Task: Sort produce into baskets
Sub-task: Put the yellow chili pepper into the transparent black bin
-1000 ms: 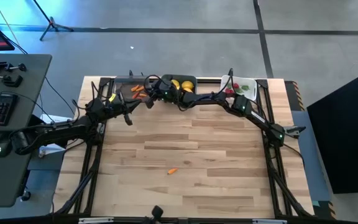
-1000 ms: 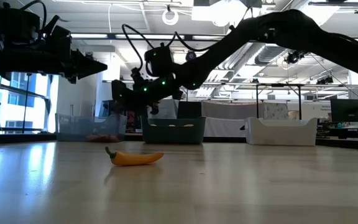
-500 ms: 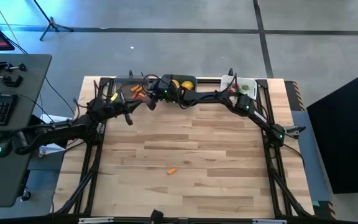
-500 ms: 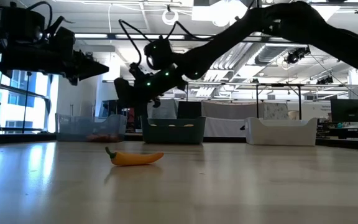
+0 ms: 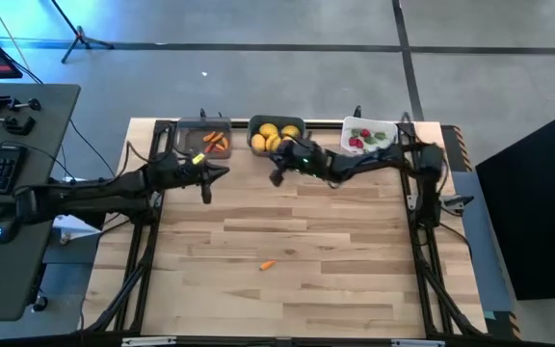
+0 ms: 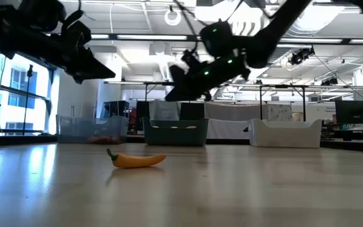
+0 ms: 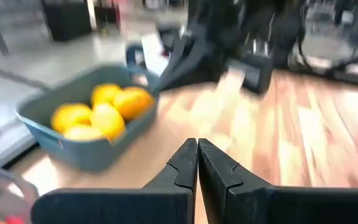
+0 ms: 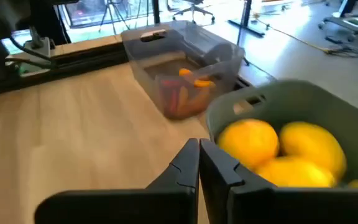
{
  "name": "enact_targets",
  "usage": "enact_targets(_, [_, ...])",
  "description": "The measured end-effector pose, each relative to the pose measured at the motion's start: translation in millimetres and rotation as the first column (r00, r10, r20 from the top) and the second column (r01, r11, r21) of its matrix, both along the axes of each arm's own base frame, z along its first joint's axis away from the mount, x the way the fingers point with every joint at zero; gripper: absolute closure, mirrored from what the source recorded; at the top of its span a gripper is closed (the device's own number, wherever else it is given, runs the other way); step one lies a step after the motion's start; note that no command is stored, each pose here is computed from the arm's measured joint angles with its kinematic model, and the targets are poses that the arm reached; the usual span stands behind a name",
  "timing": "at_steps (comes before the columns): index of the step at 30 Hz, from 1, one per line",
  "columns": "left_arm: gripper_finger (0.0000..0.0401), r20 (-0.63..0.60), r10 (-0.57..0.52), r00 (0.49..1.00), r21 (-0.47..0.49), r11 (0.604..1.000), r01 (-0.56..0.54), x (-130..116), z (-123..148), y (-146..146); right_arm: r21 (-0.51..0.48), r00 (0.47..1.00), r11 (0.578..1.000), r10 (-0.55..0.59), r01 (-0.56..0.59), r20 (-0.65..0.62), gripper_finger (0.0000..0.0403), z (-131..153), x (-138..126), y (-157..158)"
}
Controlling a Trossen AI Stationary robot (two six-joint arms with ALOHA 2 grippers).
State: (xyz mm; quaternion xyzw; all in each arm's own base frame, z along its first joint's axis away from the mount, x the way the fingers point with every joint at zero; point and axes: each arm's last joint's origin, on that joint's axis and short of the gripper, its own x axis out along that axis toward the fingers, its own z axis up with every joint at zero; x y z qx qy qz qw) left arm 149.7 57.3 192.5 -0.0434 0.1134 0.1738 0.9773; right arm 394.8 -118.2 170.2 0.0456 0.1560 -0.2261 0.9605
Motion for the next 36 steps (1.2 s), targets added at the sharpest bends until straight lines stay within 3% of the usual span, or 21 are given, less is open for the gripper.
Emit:
enact_targets(8, [0.0401, -0.208, -0.069, 0.976, -0.151, 0.988, 0.038, 24.5, 11.8, -29.9, -0.004, 0.998, 0.998, -0.061, 0.060, -0.028, 0.0402, 0.7, -49.3, 34.0])
enact_targets(19, [0.0396, -0.409, -0.197, 0.891, -0.301, 0.951, 0.073, 79.3, -5.5, -88.5, 0.026, 0.998, 0.999, -0.034, 0.036, -0.056, 0.0403, -9.5, -75.3, 63.5])
enact_targets(28, [0.0323, -0.495, -0.337, 0.801, -0.413, 0.902, 0.124, 132.9, -12.4, -144.2, -0.003, 0.998, 1.000, -0.019, 0.019, -0.064, 0.0403, -10.3, -76.0, 67.0])
enact_targets(36, [0.0264, -0.668, -0.335, 0.665, -0.374, 0.923, 0.089, 173.4, -16.5, -189.9, -0.021, 0.998, 1.000, -0.014, 0.012, -0.067, 0.0403, -9.7, -75.7, 66.9])
